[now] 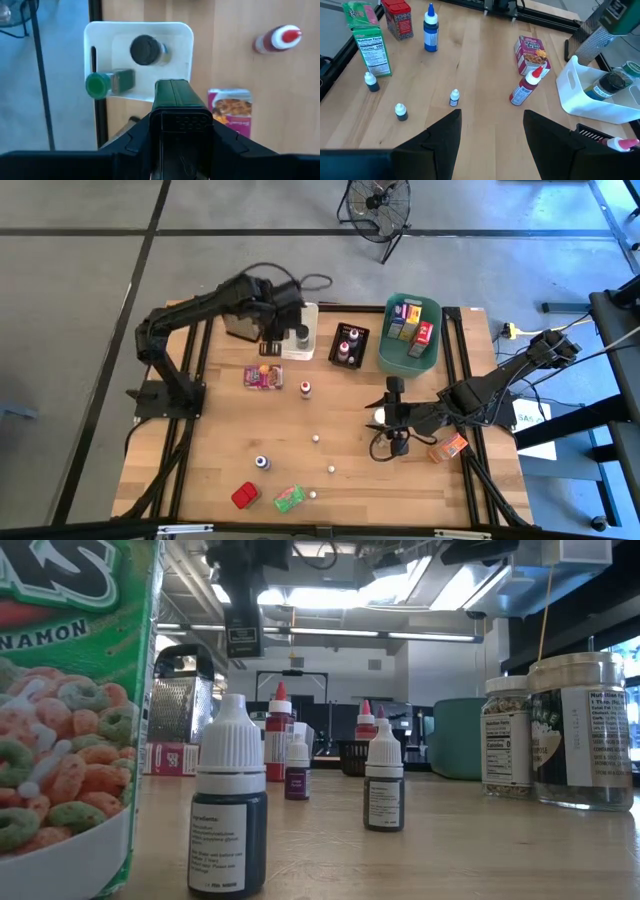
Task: Pick & Place Kitchen Items
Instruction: Put the black seasoning can into the white bin
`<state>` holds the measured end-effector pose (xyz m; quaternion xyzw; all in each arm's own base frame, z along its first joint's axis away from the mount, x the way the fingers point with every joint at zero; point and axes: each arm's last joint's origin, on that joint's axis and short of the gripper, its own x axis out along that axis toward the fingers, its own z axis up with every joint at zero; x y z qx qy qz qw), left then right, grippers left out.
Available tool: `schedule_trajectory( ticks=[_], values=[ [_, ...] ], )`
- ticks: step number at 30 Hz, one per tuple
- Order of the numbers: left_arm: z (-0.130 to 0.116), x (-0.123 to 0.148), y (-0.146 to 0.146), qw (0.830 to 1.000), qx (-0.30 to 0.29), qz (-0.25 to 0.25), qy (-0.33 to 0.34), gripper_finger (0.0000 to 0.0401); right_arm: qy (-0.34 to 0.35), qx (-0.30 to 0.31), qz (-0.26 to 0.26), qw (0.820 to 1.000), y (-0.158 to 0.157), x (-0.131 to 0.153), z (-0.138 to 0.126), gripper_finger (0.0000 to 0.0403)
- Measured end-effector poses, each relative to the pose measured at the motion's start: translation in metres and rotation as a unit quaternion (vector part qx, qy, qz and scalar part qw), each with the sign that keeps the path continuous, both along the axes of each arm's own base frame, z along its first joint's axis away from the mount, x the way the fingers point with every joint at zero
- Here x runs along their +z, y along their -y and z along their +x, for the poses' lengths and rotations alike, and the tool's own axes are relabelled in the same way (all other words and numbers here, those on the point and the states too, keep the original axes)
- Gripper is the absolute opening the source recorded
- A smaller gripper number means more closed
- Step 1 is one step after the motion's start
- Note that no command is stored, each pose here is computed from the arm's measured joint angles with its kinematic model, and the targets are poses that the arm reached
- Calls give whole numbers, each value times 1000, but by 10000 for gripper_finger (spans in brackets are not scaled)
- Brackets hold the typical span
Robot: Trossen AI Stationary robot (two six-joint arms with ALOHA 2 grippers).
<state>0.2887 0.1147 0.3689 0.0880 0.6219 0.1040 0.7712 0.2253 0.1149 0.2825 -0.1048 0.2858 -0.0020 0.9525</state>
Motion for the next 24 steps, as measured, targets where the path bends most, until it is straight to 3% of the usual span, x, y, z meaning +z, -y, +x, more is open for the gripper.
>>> schedule_trajectory(
  ticks=[5, 13, 24],
  values=[
    [1, 1, -20, 999, -15, -9, 41, 126, 0, -6, 0, 1000, 3, 0, 1, 215],
    [-1, -12, -47, 998, -43, 9, 52, 127, 0, -10, 0, 1000, 5, 0, 2, 215],
    [-12, -30, -77, 998, -13, -4, 55, 127, 0, -11, 0, 1000, 5, 0, 2, 216]
  ],
)
